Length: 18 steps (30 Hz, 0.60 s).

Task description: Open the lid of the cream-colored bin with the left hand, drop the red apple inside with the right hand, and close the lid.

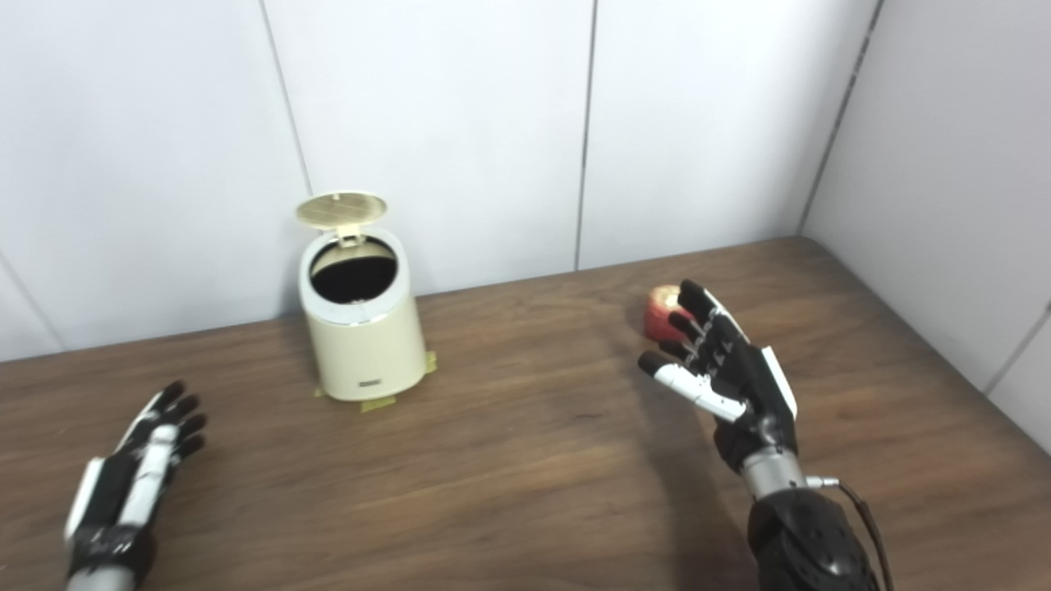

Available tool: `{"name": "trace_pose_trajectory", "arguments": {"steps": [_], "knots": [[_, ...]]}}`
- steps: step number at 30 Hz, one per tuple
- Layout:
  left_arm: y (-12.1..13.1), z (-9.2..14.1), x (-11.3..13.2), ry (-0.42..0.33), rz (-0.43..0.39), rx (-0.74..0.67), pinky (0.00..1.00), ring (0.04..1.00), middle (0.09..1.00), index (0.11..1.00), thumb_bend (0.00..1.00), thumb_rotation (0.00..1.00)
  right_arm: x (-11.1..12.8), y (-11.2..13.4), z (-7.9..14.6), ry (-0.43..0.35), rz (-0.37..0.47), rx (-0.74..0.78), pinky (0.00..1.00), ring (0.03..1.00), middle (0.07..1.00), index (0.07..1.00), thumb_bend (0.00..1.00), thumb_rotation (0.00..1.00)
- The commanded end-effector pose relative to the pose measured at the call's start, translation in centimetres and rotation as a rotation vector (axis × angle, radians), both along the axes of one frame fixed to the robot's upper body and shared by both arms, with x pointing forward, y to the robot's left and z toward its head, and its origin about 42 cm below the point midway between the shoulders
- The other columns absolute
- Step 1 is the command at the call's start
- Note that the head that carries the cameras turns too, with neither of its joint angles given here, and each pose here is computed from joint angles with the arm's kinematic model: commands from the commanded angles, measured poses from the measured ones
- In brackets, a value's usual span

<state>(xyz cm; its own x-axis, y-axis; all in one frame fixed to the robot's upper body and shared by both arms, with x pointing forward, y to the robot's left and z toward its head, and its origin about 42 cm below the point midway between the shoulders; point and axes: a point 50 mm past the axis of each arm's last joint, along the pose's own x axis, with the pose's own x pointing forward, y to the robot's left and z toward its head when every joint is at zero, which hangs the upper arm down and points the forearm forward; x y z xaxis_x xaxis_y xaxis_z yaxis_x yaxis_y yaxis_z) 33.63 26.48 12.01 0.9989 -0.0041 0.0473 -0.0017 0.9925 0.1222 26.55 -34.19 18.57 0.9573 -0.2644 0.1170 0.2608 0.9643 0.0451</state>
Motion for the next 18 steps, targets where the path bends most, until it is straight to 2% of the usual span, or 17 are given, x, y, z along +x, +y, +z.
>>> {"name": "trace_pose_trajectory", "arguments": {"steps": [1,3,6,9,11,15,18], "knots": [[-0.3,0.8,0.3,-0.053,0.001,0.007,0.86,0.867,0.898,0.932,0.32,0.74,0.8,-0.9,3.2,-0.076,-0.026,-0.087,0.76,0.882,0.899,0.862,0.82,0.21],[-0.3,0.5,0.1,-0.05,0.002,-0.001,0.86,0.864,0.892,0.928,0.31,0.72,1.1,-1.6,3.9,-0.069,-0.052,-0.149,0.76,0.888,0.902,0.862,0.83,0.21],[-0.4,0.4,-0.1,-0.05,-0.006,-0.003,0.86,0.865,0.889,0.93,0.31,0.7,2.3,-2.8,4.7,-0.042,-0.088,-0.298,0.82,0.881,0.891,0.862,0.86,0.25],[-0.4,0.4,-0.4,-0.06,-0.008,0.0,0.85,0.862,0.888,0.931,0.32,0.69,4.3,-4.4,4.5,-0.024,-0.099,-0.476,0.77,0.872,0.892,0.892,0.89,0.23],[-0.3,0.5,-0.5,-0.061,-0.008,0.008,0.85,0.86,0.887,0.932,0.3,0.69,5.7,-5.2,4.4,0.006,-0.106,-0.59,0.78,0.878,0.897,0.91,0.91,0.24],[0.1,0.6,-0.8,-0.045,-0.004,0.046,0.85,0.863,0.884,0.942,0.28,0.64,7.9,-5.2,5.0,0.049,-0.122,-0.77,0.84,0.912,0.931,0.915,0.91,0.19],[0.3,0.8,-1.0,-0.035,-0.003,0.073,0.87,0.876,0.888,0.945,0.27,0.58,9.1,-4.6,5.7,0.069,-0.104,-0.887,0.84,0.935,0.952,0.918,0.93,0.19]]}}
